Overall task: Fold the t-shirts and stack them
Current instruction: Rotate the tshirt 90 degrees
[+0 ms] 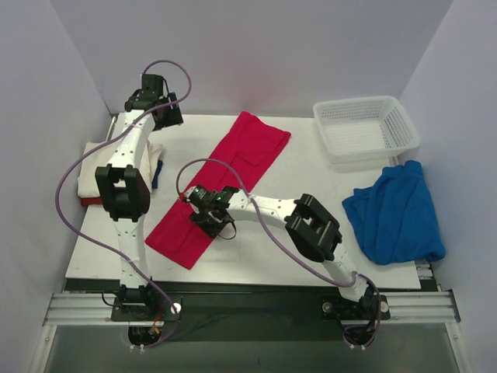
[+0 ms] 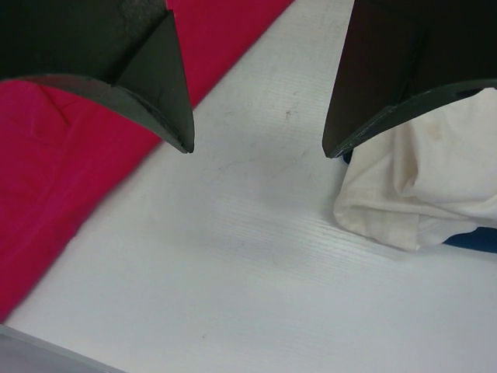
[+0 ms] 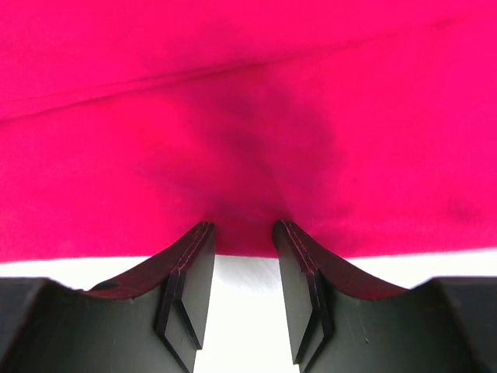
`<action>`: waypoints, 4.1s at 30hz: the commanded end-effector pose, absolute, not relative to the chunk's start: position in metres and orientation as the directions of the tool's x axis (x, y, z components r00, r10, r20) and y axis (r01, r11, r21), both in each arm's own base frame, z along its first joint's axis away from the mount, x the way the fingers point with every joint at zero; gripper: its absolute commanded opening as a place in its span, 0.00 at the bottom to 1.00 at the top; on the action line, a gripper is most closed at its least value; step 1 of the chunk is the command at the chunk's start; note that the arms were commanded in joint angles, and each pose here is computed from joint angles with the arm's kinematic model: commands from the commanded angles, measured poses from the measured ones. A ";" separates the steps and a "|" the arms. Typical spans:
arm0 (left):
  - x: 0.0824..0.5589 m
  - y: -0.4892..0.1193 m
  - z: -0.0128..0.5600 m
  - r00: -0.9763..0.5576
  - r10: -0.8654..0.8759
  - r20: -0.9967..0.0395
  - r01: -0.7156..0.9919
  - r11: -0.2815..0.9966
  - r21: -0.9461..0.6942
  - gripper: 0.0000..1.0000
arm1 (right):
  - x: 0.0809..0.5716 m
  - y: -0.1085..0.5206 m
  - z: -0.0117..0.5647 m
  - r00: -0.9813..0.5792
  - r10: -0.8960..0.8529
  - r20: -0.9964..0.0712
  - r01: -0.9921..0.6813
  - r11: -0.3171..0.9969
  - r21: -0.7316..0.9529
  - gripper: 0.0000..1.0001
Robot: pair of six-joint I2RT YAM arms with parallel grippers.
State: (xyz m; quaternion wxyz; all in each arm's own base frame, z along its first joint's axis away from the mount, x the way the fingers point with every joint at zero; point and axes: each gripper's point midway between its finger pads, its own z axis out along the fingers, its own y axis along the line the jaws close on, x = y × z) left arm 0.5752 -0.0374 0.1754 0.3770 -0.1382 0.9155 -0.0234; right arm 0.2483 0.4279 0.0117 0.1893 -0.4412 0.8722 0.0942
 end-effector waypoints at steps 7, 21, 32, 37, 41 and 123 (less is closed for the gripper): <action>0.578 -0.045 0.191 -0.661 -0.280 -0.696 -0.191 0.960 -0.205 0.78 | 0.208 0.294 -0.009 -0.684 -0.719 -0.123 -0.714 0.695 -0.087 0.38; 0.574 -0.071 0.153 -0.737 -0.271 -0.620 -0.143 0.958 -0.249 0.78 | 0.172 0.187 0.000 -0.906 -0.414 0.089 -0.423 0.893 -0.154 0.34; 0.565 -0.086 0.150 -0.757 -0.256 -0.601 -0.115 0.958 -0.262 0.78 | 0.164 0.171 0.015 -0.922 -0.386 0.022 -0.382 0.904 -0.191 0.34; 0.554 -0.107 0.146 -0.776 -0.217 -0.593 -0.077 0.965 -0.252 0.79 | 0.172 0.191 0.057 -0.881 -0.447 -0.152 -0.428 0.892 -0.142 0.36; 0.543 -0.123 0.138 -0.799 -0.183 -0.573 -0.050 0.969 -0.240 0.79 | 0.184 0.201 0.097 -0.843 -0.420 -0.335 -0.398 0.908 -0.135 0.39; 0.452 -0.196 0.160 -0.801 0.009 -0.599 0.166 0.964 -0.208 0.97 | 0.268 0.138 0.098 -0.867 0.009 -0.498 0.070 0.992 -0.106 0.71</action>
